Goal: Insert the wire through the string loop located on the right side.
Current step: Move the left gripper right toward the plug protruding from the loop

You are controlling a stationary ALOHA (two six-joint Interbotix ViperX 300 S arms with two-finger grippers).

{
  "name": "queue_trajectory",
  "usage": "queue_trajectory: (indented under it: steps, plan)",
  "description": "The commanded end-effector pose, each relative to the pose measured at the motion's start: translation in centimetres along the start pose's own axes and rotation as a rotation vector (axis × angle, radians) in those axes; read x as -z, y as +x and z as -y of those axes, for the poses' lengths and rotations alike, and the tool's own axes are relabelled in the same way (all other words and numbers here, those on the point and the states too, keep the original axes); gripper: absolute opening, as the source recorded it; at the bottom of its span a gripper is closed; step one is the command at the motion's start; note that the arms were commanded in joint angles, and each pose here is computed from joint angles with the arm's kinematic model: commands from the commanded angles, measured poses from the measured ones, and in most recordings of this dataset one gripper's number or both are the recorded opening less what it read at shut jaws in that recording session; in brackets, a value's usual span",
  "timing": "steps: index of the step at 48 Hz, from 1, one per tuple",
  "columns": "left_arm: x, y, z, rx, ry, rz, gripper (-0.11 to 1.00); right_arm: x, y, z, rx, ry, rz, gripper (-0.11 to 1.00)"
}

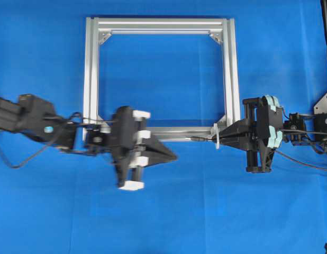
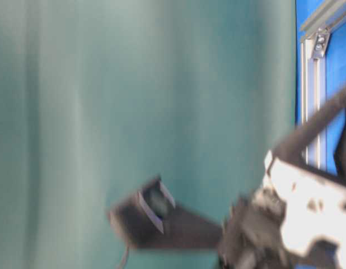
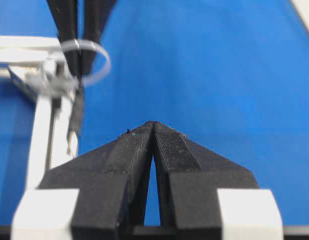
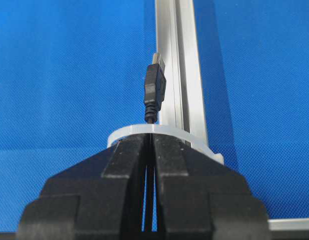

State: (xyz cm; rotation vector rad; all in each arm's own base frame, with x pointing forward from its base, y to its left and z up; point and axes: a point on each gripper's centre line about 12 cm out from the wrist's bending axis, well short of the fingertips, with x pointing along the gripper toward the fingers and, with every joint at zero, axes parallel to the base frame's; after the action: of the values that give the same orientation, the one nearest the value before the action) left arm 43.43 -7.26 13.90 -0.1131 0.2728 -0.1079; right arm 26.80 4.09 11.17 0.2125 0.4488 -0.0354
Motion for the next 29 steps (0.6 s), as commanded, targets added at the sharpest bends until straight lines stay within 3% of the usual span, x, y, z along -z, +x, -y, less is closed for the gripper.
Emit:
queue_trajectory:
  steps: [1, 11, 29]
  plan:
    - [-2.5, 1.6, 0.0, -0.001, -0.004, 0.04, 0.0, -0.7, 0.2, -0.2, -0.003, 0.005, 0.024, -0.04]
    - [-3.6, 4.2, -0.1, -0.002, -0.001, 0.021, 0.0, -0.6, 0.2, -0.2, -0.003, 0.004, 0.022, -0.04]
    - [-3.4, 4.3, -0.6, -0.015, -0.007, -0.027, 0.0, -0.6, 0.2, -0.2, -0.003, 0.004, 0.021, -0.04]
